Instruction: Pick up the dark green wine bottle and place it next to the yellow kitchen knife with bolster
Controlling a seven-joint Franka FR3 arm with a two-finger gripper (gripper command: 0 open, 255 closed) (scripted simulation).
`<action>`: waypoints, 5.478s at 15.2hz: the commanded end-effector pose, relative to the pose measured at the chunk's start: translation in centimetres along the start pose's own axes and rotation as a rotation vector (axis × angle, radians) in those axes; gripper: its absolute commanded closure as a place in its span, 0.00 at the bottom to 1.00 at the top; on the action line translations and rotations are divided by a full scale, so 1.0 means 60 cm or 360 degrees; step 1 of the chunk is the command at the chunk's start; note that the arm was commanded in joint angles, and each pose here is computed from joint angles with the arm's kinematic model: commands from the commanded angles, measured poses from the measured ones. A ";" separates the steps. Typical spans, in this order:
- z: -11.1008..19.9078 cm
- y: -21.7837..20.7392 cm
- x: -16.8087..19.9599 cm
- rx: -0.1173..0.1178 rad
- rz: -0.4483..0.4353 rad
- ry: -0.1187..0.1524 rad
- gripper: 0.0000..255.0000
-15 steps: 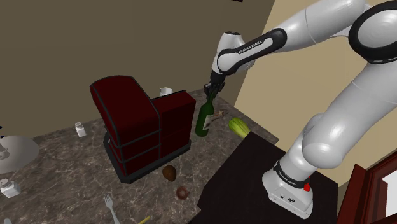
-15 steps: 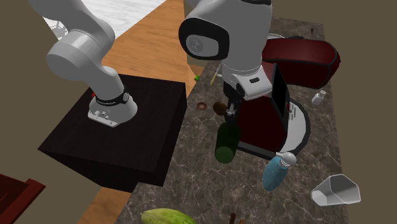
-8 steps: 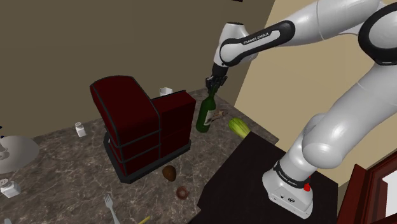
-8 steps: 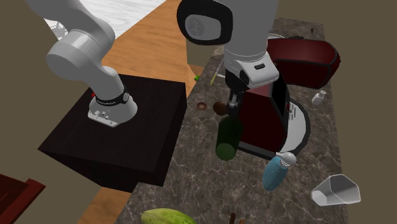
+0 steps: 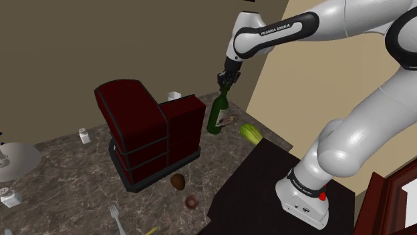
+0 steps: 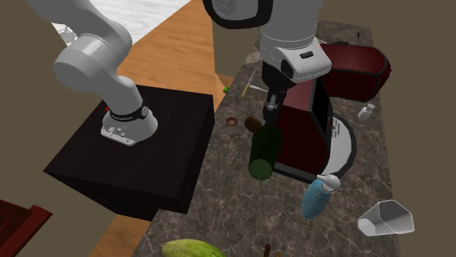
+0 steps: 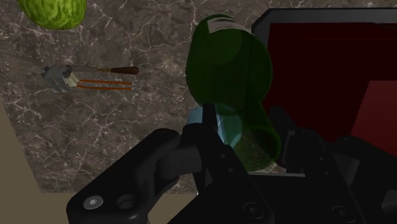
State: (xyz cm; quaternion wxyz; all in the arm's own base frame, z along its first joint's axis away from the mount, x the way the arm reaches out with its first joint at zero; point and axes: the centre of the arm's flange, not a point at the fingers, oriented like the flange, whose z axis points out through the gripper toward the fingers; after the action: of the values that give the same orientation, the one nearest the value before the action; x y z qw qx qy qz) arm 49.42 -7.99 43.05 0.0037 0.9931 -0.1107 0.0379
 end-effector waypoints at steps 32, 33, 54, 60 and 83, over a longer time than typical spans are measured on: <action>-0.293 -0.002 0.020 0.0000 0.0000 0.0000 1.00; -0.302 -0.002 0.021 0.0000 0.0000 0.0000 1.00; -0.375 -0.265 -0.134 0.0000 0.0000 0.0000 1.00; -0.381 -0.378 -0.203 0.0000 0.0000 0.0000 1.00; -0.402 -0.809 -0.466 0.0000 0.0000 0.0000 1.00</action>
State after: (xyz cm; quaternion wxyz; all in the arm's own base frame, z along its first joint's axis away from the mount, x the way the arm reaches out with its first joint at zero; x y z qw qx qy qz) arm 31.75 44.65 64.89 0.0042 0.9933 -0.1096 0.0378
